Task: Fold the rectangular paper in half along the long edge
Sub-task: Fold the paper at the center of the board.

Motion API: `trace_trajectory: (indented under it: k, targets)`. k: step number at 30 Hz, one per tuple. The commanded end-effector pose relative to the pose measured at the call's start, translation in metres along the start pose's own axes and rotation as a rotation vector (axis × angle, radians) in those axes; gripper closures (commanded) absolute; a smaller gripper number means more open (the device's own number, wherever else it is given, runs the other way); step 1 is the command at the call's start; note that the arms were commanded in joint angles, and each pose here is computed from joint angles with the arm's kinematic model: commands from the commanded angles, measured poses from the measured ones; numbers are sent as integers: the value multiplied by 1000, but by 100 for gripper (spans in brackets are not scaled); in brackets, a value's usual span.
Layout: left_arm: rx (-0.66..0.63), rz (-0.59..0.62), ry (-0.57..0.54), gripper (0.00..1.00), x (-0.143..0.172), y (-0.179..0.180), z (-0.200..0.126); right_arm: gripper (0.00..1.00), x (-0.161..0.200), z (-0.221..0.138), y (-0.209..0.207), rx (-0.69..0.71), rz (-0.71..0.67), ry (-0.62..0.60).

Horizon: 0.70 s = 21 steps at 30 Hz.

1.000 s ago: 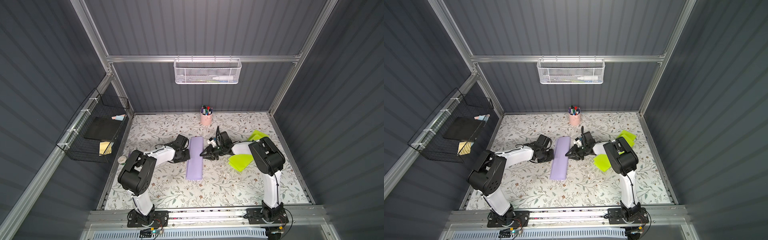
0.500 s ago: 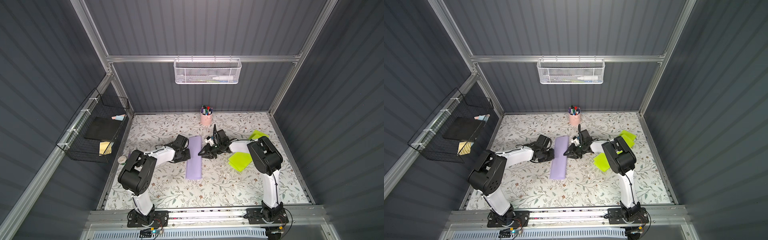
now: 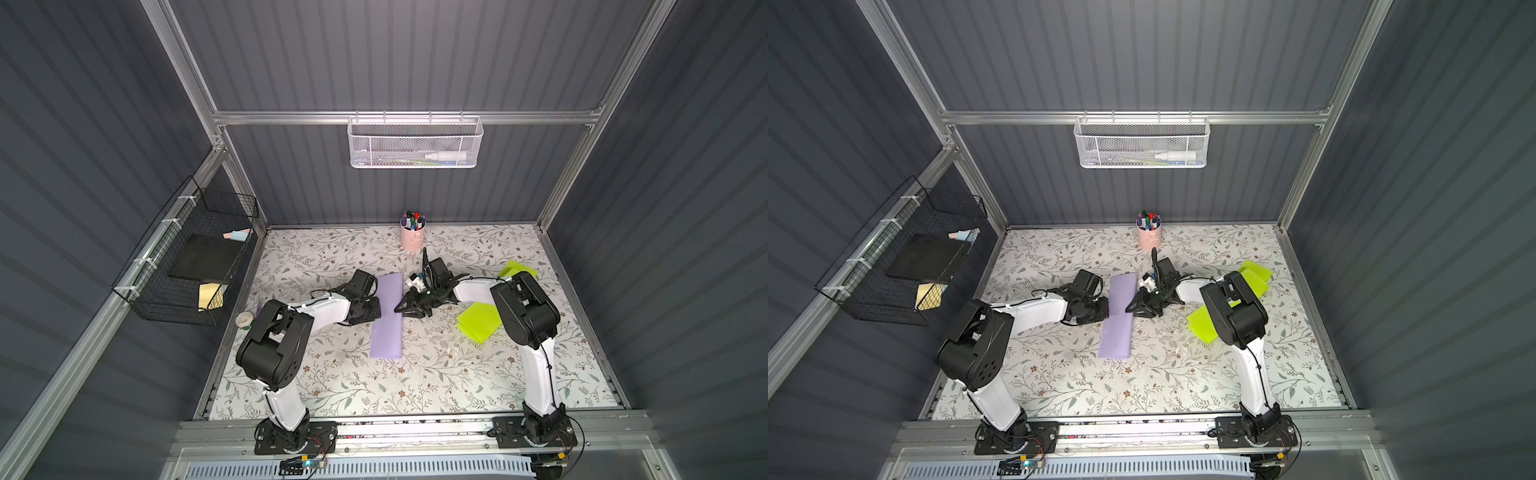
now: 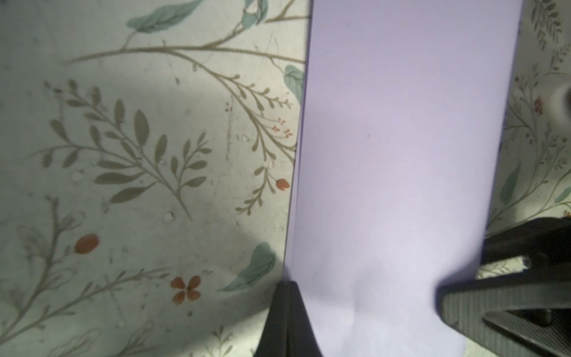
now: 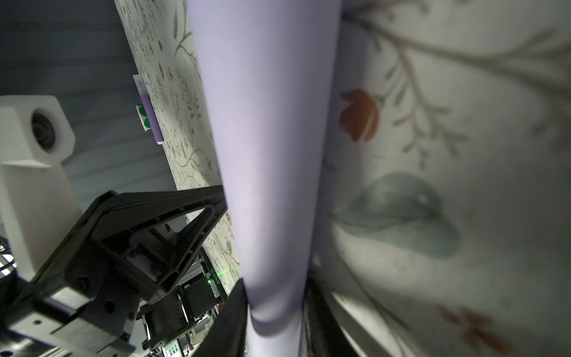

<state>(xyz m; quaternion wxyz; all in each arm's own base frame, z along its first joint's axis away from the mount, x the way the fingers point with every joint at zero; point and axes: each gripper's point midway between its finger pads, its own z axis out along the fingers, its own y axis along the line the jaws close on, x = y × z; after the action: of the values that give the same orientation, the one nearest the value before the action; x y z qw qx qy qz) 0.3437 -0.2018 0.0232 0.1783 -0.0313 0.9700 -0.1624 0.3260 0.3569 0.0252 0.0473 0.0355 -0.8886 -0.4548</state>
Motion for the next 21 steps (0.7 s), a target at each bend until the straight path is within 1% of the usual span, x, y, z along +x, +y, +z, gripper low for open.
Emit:
trace_trajectory:
  k: [1,9,21]
  targets:
    - [-56,-7,93,99,28,19,13,68,2,6,-6,34,6,18]
    - [-55,-6,90,99,27,18,12,68,2,11,-7,52,10,25]
    - [-46,-5,76,97,20,14,9,73,2,13,-13,75,32,16]
